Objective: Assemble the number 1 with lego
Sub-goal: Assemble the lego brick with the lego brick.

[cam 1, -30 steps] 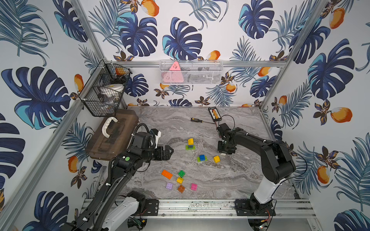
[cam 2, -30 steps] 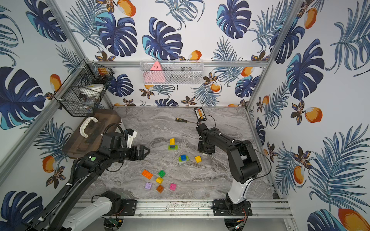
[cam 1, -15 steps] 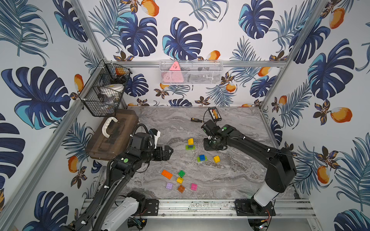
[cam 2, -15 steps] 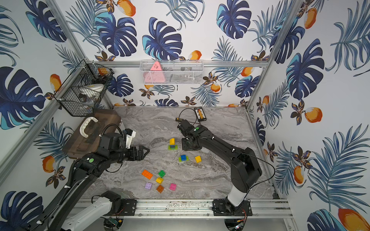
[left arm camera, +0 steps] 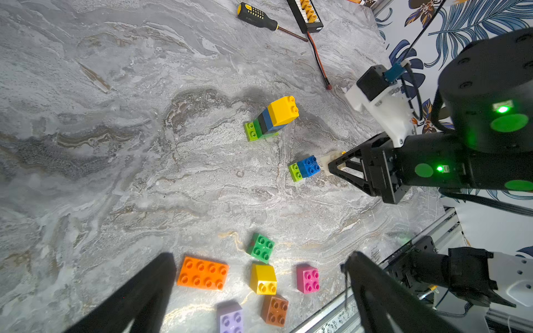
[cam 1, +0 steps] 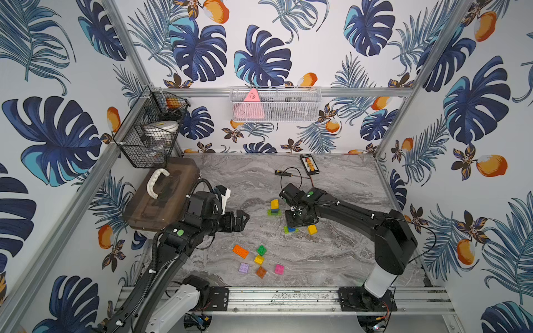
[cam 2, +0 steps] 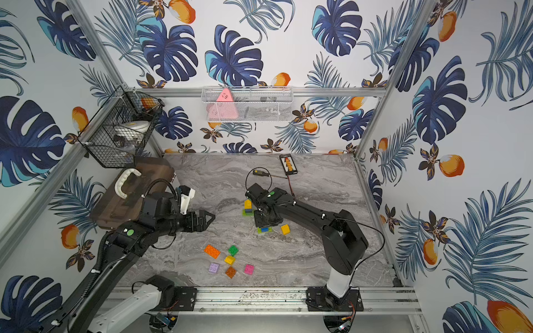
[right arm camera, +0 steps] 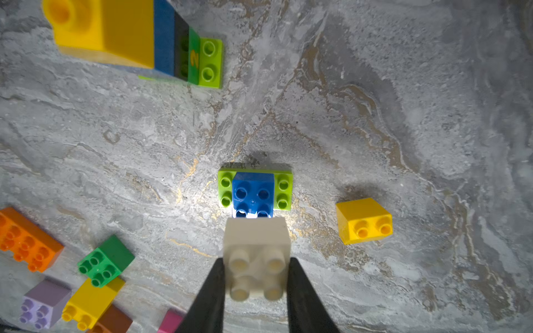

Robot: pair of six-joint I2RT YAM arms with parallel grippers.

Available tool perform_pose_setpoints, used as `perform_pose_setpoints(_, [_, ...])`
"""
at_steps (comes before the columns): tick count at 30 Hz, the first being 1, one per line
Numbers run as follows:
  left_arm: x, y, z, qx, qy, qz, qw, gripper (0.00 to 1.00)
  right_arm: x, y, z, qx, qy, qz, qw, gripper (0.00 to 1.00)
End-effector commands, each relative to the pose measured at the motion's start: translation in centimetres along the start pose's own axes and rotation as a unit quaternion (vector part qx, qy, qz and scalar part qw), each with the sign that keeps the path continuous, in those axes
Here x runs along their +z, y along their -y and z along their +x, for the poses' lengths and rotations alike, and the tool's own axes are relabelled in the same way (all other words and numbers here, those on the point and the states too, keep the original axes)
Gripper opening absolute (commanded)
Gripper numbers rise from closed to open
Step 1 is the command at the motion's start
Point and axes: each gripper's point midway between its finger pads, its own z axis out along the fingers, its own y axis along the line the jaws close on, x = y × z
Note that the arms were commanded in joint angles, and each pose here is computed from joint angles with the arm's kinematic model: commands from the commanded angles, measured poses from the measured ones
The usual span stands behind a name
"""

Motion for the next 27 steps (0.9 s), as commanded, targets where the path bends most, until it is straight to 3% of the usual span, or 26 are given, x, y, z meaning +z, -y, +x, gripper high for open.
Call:
perform_pose_setpoints(1, [0.0,-0.1,-0.2,0.002,0.002,-0.005,1.0,0.99,0.6,-0.4,-0.3,-0.003,0.003,-0.004,1.0,0.13])
perform_pose_setpoints(27, [0.3,-0.2,-0.1,0.001,-0.004,-0.007,1.0,0.99,2.9,0.2,-0.3,-0.027,-0.005,0.032,0.999,0.14])
